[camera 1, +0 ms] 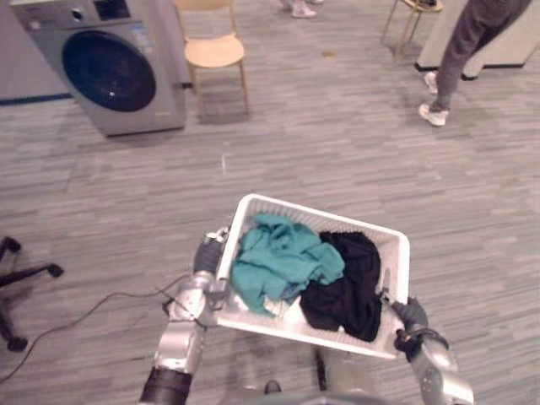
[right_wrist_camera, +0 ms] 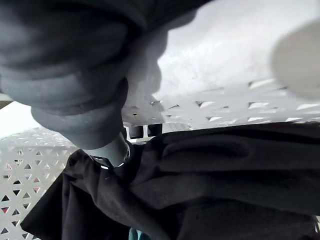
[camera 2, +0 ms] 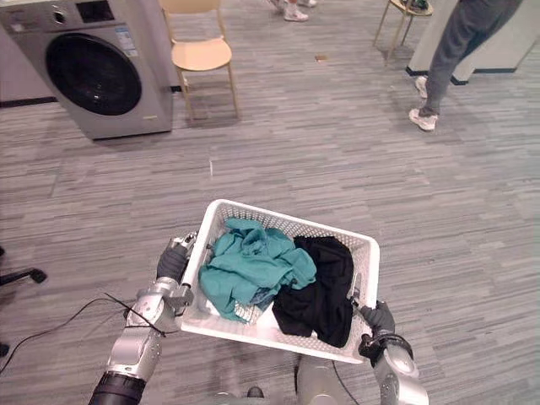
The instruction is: Pick up the laundry basket with both hands and put the clothes into the washing machine.
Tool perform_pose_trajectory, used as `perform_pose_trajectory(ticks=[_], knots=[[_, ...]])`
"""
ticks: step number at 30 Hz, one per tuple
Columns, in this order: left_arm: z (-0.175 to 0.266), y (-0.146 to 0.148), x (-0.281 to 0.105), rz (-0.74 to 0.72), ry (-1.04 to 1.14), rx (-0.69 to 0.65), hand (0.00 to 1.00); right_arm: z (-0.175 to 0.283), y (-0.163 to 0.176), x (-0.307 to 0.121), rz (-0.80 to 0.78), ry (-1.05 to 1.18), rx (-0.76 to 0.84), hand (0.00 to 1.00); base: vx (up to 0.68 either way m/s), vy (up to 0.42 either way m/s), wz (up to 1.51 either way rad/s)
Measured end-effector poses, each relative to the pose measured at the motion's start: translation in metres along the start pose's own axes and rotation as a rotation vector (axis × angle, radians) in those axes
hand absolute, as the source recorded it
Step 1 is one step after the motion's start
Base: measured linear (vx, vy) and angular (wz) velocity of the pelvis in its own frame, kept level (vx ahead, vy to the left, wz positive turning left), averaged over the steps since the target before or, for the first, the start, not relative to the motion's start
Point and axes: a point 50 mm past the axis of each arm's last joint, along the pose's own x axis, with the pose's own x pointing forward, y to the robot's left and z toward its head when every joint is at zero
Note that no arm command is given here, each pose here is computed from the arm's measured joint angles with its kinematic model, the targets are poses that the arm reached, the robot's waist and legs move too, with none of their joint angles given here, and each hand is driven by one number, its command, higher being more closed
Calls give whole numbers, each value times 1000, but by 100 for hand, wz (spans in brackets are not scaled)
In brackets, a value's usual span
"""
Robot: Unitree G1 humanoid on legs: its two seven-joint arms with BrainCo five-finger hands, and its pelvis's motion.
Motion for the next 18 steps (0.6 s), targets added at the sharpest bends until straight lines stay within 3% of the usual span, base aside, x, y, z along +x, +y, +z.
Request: perform_pose_trajectory(ticks=[5, 10, 18], knots=[[-21, -11, -6, -19, 77, -28, 100, -13, -19, -17, -68, 30, 17, 100, 576, -14, 36], [-18, -9, -3, 4, 64, -50, 100, -5, -13, -18, -50, -12, 25, 100, 608, -36, 13], [-27, -10, -9, 13, 89, -57, 100, 5, -20, -15, -59, -58, -26, 100, 270, 136, -10]])
